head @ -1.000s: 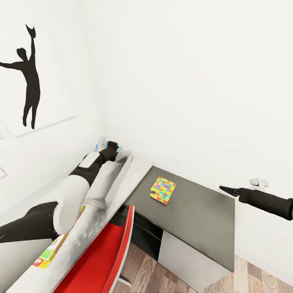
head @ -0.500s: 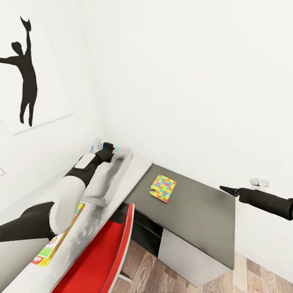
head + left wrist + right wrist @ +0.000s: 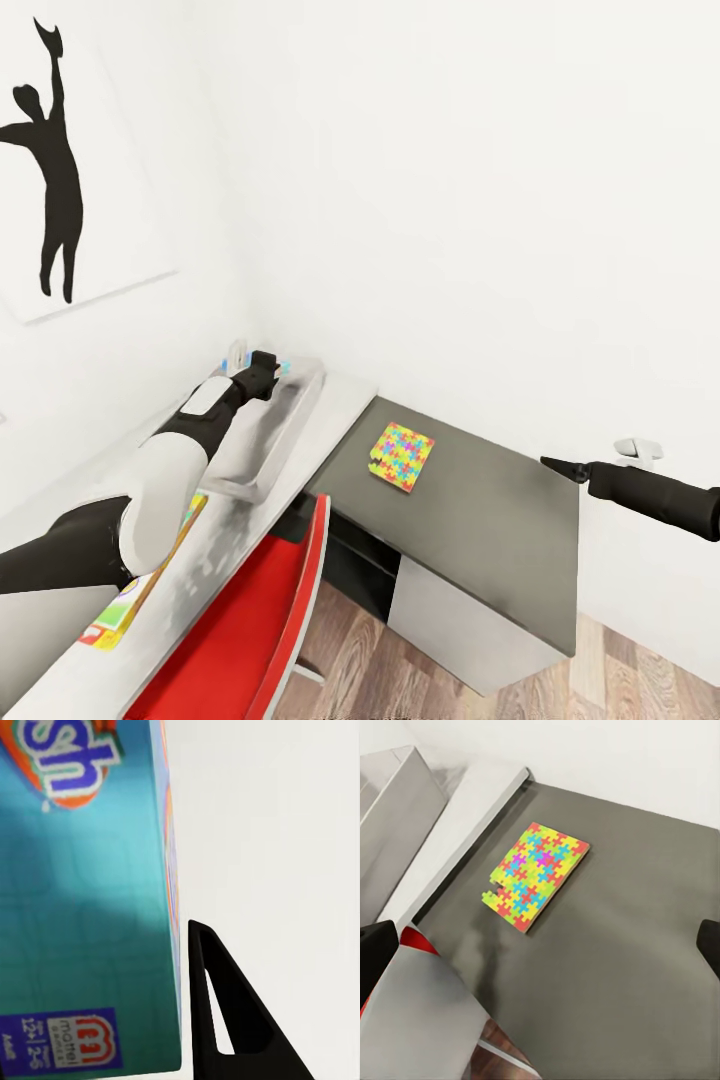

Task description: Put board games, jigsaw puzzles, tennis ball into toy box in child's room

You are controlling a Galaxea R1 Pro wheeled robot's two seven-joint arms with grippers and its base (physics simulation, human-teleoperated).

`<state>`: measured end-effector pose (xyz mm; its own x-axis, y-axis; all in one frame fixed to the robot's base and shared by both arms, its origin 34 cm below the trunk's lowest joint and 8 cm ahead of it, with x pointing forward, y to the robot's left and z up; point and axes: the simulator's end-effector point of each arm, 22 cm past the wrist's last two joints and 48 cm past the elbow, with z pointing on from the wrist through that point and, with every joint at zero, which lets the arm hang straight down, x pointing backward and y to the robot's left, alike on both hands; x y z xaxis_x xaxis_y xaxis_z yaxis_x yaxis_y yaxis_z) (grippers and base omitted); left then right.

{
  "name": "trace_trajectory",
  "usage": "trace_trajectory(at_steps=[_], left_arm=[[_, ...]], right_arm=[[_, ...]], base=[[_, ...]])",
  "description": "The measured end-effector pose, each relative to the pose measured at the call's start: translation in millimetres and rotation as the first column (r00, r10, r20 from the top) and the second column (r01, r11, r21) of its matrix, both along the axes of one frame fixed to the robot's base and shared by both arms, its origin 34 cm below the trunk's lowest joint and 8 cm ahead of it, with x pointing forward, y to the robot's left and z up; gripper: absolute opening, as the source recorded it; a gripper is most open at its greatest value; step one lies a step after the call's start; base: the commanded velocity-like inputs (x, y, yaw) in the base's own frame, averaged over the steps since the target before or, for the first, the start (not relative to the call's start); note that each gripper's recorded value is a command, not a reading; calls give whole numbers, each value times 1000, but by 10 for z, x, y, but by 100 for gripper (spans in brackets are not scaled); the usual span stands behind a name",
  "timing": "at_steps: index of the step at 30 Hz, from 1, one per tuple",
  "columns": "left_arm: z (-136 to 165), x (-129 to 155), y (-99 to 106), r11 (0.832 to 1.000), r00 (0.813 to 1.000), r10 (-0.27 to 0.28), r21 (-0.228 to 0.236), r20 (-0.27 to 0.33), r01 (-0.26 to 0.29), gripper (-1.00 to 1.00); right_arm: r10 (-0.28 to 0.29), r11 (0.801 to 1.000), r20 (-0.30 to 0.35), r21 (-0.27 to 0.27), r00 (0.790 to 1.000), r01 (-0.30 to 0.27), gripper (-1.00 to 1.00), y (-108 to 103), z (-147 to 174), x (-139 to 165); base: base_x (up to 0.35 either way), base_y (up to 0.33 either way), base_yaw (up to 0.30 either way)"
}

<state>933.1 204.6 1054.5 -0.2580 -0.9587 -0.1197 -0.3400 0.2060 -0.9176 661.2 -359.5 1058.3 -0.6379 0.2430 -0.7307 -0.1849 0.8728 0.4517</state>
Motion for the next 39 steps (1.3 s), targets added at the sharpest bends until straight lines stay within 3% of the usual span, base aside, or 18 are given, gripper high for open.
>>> trace_trajectory(at_steps=[18,29,39], left_arm=[[-244,11,12,1000,1000,-1,1,-30,1,-100],[-379,31,237,1000,999,20,22,-47,-19,-100],[-516,36,296,999,998,25,25,-65,-23,-100]], right_arm=[[0,1000,-29,0,1000,0,100,-3,-161,14],[0,1000,-47,0,999,0,100,1,-260,20],[2,1000,-64,2,998,-2,100,14,-355,24]], base=[[0,0,0],[0,0,0],[0,0,0]])
